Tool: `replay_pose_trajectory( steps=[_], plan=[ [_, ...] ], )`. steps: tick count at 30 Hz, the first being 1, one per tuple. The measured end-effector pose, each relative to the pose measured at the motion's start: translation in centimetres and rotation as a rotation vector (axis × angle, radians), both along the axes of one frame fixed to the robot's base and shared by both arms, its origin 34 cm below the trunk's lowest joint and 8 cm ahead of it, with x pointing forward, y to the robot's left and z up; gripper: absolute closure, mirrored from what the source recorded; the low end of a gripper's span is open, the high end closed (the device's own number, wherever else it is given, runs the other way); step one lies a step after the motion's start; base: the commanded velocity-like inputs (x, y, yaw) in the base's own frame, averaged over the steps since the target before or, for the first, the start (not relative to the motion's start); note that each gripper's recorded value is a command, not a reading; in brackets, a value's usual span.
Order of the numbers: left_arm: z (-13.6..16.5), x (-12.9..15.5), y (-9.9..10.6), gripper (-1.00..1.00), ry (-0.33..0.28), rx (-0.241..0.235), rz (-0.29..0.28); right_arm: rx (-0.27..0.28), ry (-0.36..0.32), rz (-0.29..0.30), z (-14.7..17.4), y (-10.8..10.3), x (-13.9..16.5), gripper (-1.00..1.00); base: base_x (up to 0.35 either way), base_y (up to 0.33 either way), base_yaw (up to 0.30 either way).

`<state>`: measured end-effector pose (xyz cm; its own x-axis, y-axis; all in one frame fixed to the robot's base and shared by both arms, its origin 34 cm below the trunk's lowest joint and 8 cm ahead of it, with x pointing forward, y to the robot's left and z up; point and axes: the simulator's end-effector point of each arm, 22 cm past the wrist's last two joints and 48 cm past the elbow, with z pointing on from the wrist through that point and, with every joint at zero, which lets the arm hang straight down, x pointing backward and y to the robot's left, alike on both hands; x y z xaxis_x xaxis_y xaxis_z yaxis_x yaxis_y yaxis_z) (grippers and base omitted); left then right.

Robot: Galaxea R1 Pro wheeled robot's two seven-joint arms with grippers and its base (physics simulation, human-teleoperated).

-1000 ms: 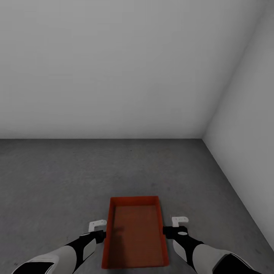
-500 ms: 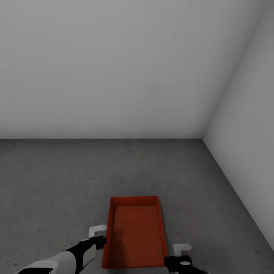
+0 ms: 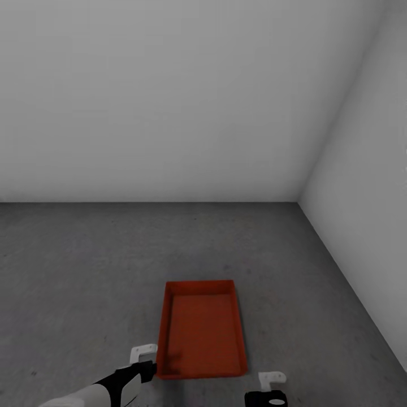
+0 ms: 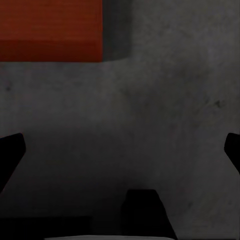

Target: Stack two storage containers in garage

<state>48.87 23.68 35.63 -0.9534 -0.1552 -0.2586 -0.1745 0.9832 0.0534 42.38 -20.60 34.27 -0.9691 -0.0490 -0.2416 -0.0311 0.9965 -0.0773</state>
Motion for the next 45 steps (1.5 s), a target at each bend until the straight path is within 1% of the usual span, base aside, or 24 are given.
replay_pose_trajectory(
  steps=[9,11,16,19,20,24,26,28,31,33,36,38,45],
  plan=[
    [0.1,0.0,-0.1,-1.00,-0.002,0.000,-0.001,0.003,-0.004,-0.007,0.1,0.1,0.1,-1.00,-0.010,0.000,0.000],
    [0.2,-0.1,-0.4,-1.00,-0.002,-0.005,-0.003,0.005,-0.024,-0.011,0.3,0.1,0.6,-1.00,0.000,0.000,0.000],
    [0.4,0.1,-0.9,-1.00,-0.009,-0.010,-0.004,0.006,-0.044,-0.013,0.6,0.1,1.1,-1.00,0.000,0.000,0.000],
    [0.4,-0.3,-0.9,-1.00,-0.006,-0.011,-0.004,0.007,-0.046,-0.012,0.7,0.1,0.9,-1.00,0.000,0.000,0.000],
    [0.3,-0.8,-0.9,-1.00,0.000,-0.011,-0.004,0.007,-0.044,-0.014,0.7,0.1,0.7,-1.00,0.000,0.000,0.000],
    [0.4,-1.1,-1.0,-1.00,-0.001,-0.011,-0.003,0.006,-0.046,-0.014,0.7,0.1,0.5,-1.00,0.000,0.000,0.000],
    [0.4,-1.2,-1.0,-1.00,0.000,-0.011,-0.003,0.005,-0.040,-0.014,0.7,0.0,-0.2,-1.00,0.000,0.000,0.000],
    [0.2,-2.5,-1.0,-1.00,0.013,-0.012,-0.004,0.005,-0.028,-0.015,0.5,-0.1,-1.4,-1.00,0.000,0.000,0.000],
    [0.0,-3.4,-1.1,-1.00,0.022,-0.012,-0.004,0.004,-0.013,-0.015,0.3,-0.2,-2.8,-1.00,0.000,0.000,0.000],
    [0.0,-3.5,-1.0,-1.00,0.022,-0.012,-0.004,0.003,-0.006,-0.015,0.2,-0.3,-3.5,-1.00,0.000,0.000,0.000],
    [0.1,-3.6,-1.0,-1.00,0.020,-0.011,-0.004,0.001,-0.005,-0.015,0.3,-0.4,-3.7,-1.00,0.000,0.000,0.000],
    [0.2,-3.8,-0.9,-1.00,0.025,-0.011,-0.003,-0.002,0.004,-0.016,0.2,-0.6,-4.5,-1.00,0.000,0.000,0.000],
    [0.5,-3.5,-0.5,-1.00,0.017,-0.005,-0.001,-0.002,-0.003,-0.015,0.4,-0.7,-4.4,-1.00,0.000,0.000,0.000]
  ],
)
